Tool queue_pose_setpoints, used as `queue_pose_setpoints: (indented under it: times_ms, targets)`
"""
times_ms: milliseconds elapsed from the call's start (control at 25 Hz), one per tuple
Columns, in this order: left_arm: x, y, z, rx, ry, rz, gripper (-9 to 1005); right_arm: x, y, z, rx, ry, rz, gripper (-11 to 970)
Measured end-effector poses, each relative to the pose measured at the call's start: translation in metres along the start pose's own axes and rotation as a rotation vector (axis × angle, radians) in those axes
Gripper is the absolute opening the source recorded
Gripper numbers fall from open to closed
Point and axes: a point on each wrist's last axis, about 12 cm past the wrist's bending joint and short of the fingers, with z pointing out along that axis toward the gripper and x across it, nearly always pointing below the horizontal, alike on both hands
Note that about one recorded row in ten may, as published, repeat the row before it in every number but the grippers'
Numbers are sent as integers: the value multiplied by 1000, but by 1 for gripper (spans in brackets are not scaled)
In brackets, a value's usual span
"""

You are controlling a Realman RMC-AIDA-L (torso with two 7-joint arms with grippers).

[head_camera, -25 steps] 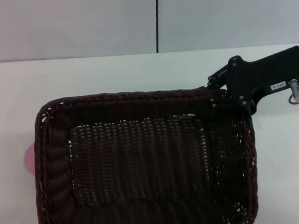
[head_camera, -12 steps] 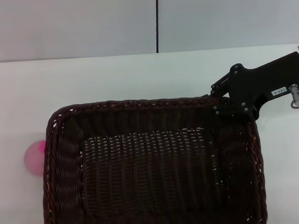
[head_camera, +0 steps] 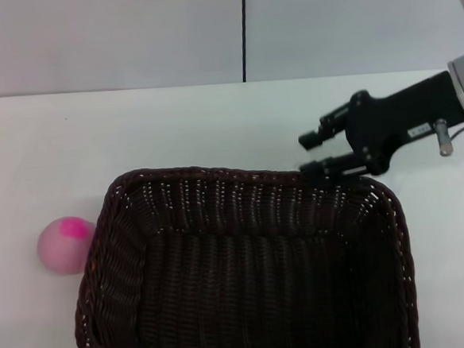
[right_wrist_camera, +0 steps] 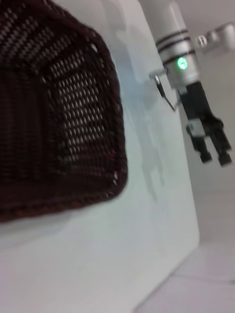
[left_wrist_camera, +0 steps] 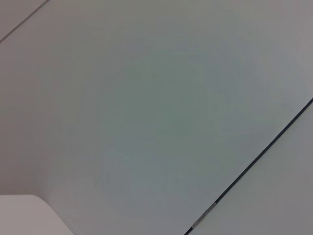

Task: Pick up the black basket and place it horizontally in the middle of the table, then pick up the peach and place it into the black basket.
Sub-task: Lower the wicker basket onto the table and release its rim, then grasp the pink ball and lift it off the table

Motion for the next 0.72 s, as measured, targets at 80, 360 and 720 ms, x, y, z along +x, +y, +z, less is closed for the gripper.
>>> queue_pose_setpoints:
  times_ms: [80,360,720]
  targets:
    - [0,0,0,1,2,0,818,-1,-3,-2,35,-27,-3,280]
    - [0,0,0,34,45,28,818,16,-10,-41,309,-367,37,534]
    - [-20,-4,32,292,347,156,817,106,36,-85,837,-873,227,557]
